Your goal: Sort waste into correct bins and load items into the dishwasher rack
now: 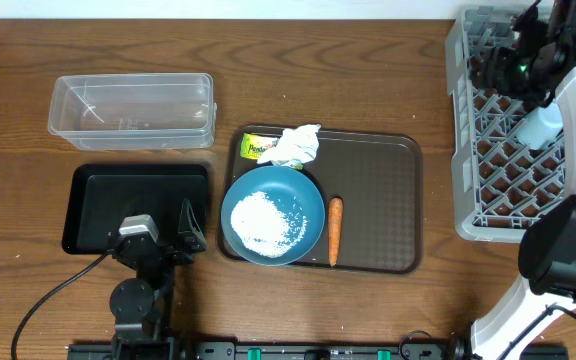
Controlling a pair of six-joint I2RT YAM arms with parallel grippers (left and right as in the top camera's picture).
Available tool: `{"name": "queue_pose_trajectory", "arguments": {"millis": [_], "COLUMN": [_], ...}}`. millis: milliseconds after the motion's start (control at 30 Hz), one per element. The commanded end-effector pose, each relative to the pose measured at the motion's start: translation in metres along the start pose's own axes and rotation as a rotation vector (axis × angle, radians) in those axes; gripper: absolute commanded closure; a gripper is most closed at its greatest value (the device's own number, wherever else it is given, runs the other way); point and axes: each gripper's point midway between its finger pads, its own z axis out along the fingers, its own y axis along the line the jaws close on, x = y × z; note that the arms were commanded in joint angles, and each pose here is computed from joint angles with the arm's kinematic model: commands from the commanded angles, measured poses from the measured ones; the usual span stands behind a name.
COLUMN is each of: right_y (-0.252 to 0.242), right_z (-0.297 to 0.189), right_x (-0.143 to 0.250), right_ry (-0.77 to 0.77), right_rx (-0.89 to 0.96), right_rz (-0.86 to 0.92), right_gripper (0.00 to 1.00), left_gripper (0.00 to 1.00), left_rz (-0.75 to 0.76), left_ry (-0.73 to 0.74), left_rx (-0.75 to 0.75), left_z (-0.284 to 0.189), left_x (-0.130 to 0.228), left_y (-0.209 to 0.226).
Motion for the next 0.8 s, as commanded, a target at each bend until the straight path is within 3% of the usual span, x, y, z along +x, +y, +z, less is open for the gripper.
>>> {"name": "queue_pose_trajectory", "arguments": {"millis": [0, 167, 233, 300, 533, 767], "right_y": [0.060, 0.095, 0.105, 0.112, 0.119, 0.137], "right_z": [-0.020, -0.006, 0.005, 0.017, 0.062, 0.079], "right_x": [0.016, 0.070, 0.093, 0.114, 0.174, 0.202], "right_ry": [0.050, 0.239, 0.305, 0.360, 0.426, 0.437], "right_rx": [-0.244, -0.261, -0.211, -0.154, 0.116, 0.135], "right_rz": [0.006, -0.072, -0.119, -0.172, -0.137, -0.166], "right_gripper": [0.36, 0.34, 0.25, 0.01, 0.01, 0.01], "left_gripper": [0.02, 0.02, 0.02, 0.02, 0.02, 0.02], "left_rz": [0.009, 0.009, 0.009, 0.009, 0.009, 0.009], "left_ry": [0.038, 0.038, 0.038, 0.038, 0.038, 0.038], "left_rx": [-0.025, -0.025, -0.025, -0.025, -0.025, -0.025], "left_z": [0.002, 0.002, 0.002, 0.002, 0.002, 0.002], "left_x": [0.017, 0.017, 0.017, 0.017, 0.017, 0.017], "left_y": [0.006, 0.006, 0.006, 0.006, 0.006, 0.006]}}
